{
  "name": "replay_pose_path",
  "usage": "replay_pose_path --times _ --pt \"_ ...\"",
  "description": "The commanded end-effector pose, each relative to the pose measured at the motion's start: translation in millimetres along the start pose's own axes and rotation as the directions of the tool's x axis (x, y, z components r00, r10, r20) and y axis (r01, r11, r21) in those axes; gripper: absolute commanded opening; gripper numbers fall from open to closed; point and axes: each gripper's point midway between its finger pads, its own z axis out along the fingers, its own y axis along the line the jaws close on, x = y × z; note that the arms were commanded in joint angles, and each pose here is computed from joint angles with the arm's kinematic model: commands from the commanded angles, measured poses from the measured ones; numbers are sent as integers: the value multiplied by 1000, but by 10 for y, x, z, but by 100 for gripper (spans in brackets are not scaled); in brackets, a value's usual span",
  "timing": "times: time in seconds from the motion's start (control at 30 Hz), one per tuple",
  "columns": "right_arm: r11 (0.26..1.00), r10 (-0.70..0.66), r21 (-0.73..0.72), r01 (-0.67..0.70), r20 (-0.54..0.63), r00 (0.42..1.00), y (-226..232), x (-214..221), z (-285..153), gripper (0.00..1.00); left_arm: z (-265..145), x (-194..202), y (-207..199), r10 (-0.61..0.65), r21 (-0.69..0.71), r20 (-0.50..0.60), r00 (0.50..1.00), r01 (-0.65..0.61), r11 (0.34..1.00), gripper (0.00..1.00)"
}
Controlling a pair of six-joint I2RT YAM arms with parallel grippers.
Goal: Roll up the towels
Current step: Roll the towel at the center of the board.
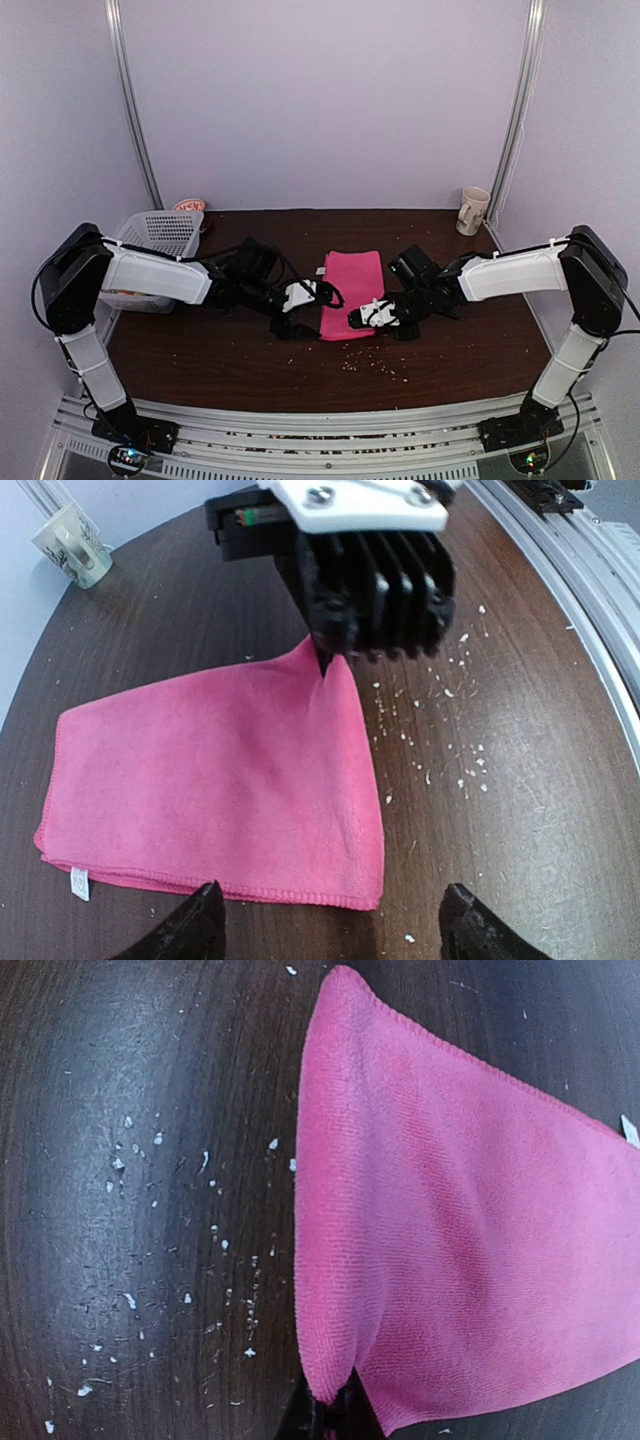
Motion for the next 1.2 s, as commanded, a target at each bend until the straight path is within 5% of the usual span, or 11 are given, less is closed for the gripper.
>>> replay_pose_path --times 0.0,0.43,0.83,1.17 --pt "976 151 -152 -155 -38 988 137 122 1 0 87 81 81 3 -91 -7 1000 -4 996 75" --pt "854 344 -368 -369 -132 930 -42 240 6 0 352 188 47 -26 -88 2 1000 26 996 72" --pt "810 404 -385 -442 -180 897 -281 233 26 0 471 146 -60 -47 -50 26 999 48 998 65" --pt "799 453 -345 -493 -194 870 -410 302 65 0 525 117 13 -108 -66 44 993 111 992 45"
